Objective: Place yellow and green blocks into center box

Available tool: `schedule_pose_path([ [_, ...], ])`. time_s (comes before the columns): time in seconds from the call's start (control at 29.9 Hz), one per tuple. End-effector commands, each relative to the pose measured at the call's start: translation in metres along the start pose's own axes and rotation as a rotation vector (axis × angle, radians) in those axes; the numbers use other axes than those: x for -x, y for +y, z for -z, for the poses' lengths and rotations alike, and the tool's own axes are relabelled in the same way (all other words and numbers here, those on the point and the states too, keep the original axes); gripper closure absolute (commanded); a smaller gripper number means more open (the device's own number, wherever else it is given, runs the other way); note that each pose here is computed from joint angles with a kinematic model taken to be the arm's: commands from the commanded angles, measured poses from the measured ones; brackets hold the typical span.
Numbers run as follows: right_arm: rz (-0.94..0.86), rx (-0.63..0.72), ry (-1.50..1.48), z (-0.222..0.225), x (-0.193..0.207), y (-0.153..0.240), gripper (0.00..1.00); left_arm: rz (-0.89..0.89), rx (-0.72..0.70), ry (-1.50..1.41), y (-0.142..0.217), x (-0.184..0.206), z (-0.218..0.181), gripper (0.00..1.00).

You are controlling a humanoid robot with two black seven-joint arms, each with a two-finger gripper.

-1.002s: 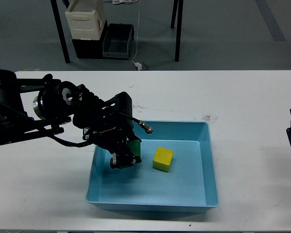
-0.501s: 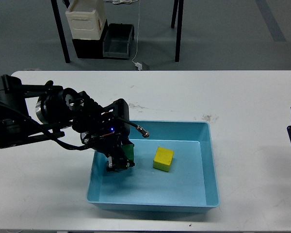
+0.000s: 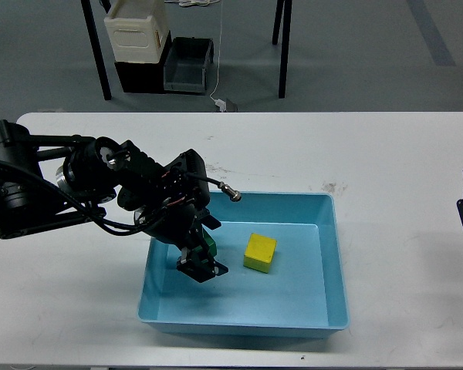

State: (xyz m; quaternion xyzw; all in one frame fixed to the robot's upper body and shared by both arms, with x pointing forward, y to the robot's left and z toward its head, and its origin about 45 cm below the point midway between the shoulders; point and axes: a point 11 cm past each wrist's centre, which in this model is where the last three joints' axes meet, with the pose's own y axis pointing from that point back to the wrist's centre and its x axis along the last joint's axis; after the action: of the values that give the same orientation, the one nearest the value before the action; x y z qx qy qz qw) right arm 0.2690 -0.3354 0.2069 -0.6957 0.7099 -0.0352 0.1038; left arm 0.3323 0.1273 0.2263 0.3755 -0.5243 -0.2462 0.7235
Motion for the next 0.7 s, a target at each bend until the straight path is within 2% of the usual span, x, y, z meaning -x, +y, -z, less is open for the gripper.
schedule_pose_path([
  [0.0, 0.013, -0.014, -0.004, 0.003, 0.003, -0.005, 0.0, -0.203, 0.083, 0.182, 0.023, -0.034, -0.002, 0.0],
  [0.1, 0.041, -0.035, -0.014, 0.007, 0.013, -0.014, 0.0, -0.365, 0.175, 0.405, 0.039, -0.039, 0.003, 0.0],
  [0.2, 0.062, -0.061, -0.02, 0.014, 0.019, -0.024, 0.0, -0.513, 0.198, 0.63, 0.055, -0.023, 0.028, 0.0],
  [0.37, 0.145, -0.13, -0.061, 0.039, 0.035, -0.056, 0.0, -0.972, 0.359, 0.95, 0.118, -0.031, 0.064, 0.0],
  [0.5, 0.221, -0.134, -0.251, 0.055, 0.049, -0.077, 0.0, -1.3, 0.503, 1.077, 0.176, -0.029, 0.084, 0.0],
  [0.6, 0.264, -0.107, -0.407, 0.06, 0.052, -0.094, 0.0, -1.44, 0.585, 1.189, 0.193, -0.01, 0.095, 0.0],
  [0.67, 0.29, -0.068, -0.461, 0.057, 0.055, -0.104, 0.0, -1.483, 0.582, 1.238, 0.201, 0.006, 0.1, 0.0],
])
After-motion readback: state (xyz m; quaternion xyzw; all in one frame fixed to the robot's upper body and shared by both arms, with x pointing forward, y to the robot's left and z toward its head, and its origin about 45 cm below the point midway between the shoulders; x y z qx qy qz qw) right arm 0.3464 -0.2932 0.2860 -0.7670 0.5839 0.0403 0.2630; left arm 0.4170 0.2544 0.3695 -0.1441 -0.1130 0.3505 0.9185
